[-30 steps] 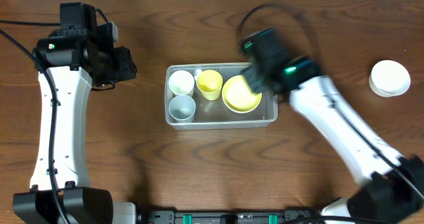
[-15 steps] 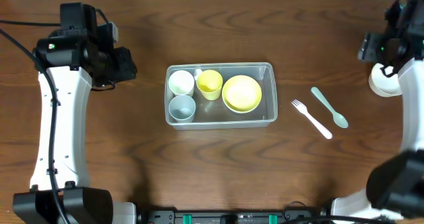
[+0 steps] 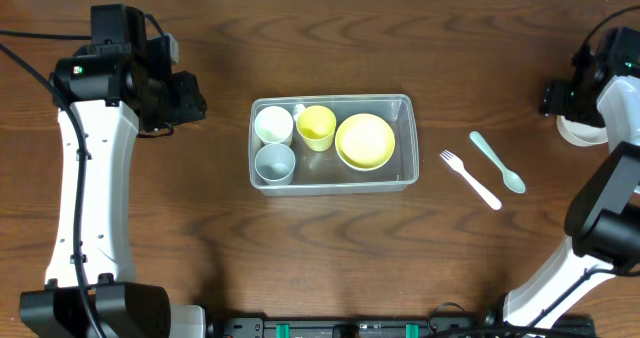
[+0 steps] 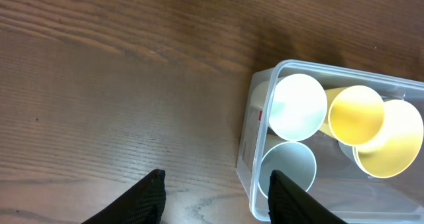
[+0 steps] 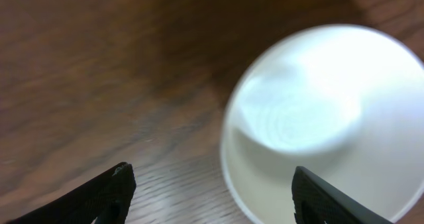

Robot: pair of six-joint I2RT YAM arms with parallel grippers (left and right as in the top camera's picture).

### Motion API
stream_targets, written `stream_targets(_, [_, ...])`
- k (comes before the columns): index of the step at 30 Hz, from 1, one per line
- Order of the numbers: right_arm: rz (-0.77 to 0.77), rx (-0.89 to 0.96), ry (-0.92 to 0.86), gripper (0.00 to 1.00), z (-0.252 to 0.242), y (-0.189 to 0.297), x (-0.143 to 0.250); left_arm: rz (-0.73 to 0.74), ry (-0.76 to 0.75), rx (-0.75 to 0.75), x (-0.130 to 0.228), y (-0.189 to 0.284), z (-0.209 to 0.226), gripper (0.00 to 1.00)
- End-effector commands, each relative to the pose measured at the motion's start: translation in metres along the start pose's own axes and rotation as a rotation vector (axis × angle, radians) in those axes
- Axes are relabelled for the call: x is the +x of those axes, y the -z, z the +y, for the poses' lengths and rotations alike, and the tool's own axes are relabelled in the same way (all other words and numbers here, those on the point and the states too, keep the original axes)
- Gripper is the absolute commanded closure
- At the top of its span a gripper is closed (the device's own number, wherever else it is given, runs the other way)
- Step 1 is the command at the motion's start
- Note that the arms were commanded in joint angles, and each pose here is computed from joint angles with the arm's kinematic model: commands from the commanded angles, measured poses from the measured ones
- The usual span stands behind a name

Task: Pack container
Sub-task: 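Move the right gripper to the white bowl and grasp it, then stack the white bowl onto the yellow bowl and release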

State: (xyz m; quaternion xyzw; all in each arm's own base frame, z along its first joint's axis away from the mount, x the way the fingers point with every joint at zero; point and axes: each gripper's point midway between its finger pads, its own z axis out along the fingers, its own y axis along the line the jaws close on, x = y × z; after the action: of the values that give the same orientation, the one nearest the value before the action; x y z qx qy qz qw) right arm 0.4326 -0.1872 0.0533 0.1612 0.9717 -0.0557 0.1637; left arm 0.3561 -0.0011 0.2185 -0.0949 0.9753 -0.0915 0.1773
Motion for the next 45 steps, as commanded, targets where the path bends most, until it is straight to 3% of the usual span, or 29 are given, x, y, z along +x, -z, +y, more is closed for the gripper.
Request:
stream_targets(1, [0.049, 0.000, -0.006, 0.25, -0.009, -0.023, 0.012, 0.016, 0.010, -0.008, 0.003, -0.003, 0.002, 0.49])
stream_targets(3, [0.066, -0.001, -0.010, 0.29, -0.010, -0.029, 0.016, 0.016, 0.009, -0.008, 0.003, -0.003, 0.002, 0.49])
stream_targets(9, [0.065, 0.000, -0.012, 0.60, -0.010, -0.032, 0.015, 0.016, 0.010, -0.008, 0.003, -0.003, 0.002, 0.49])
stream_targets(13, [0.068, -0.001, -0.014, 0.75, -0.010, -0.032, 0.016, 0.016, 0.010, -0.008, 0.003, -0.003, 0.002, 0.49])
stream_targets(23, [0.020, -0.025, 0.033, 0.98, 0.014, -0.003, 0.001, 0.016, 0.009, -0.008, 0.003, -0.003, 0.002, 0.49])
stream_targets(29, [-0.135, -0.081, 0.137, 0.99, 0.061, 0.072, -0.025, 0.016, 0.009, -0.008, 0.003, -0.003, 0.002, 0.49])
stream_targets(34, [-0.277, -0.240, 0.339, 0.99, 0.142, 0.160, -0.019, 0.024, 0.011, -0.009, 0.005, -0.003, 0.003, 0.49])
stream_targets(39, [-0.356, -0.362, 0.658, 0.99, 0.231, 0.229, 0.029, 0.027, 0.011, -0.010, 0.006, -0.003, 0.003, 0.48])
stream_targets(45, [-0.276, -0.465, 0.915, 0.99, 0.306, 0.248, 0.107, 0.029, 0.012, -0.010, 0.006, -0.003, 0.003, 0.44])
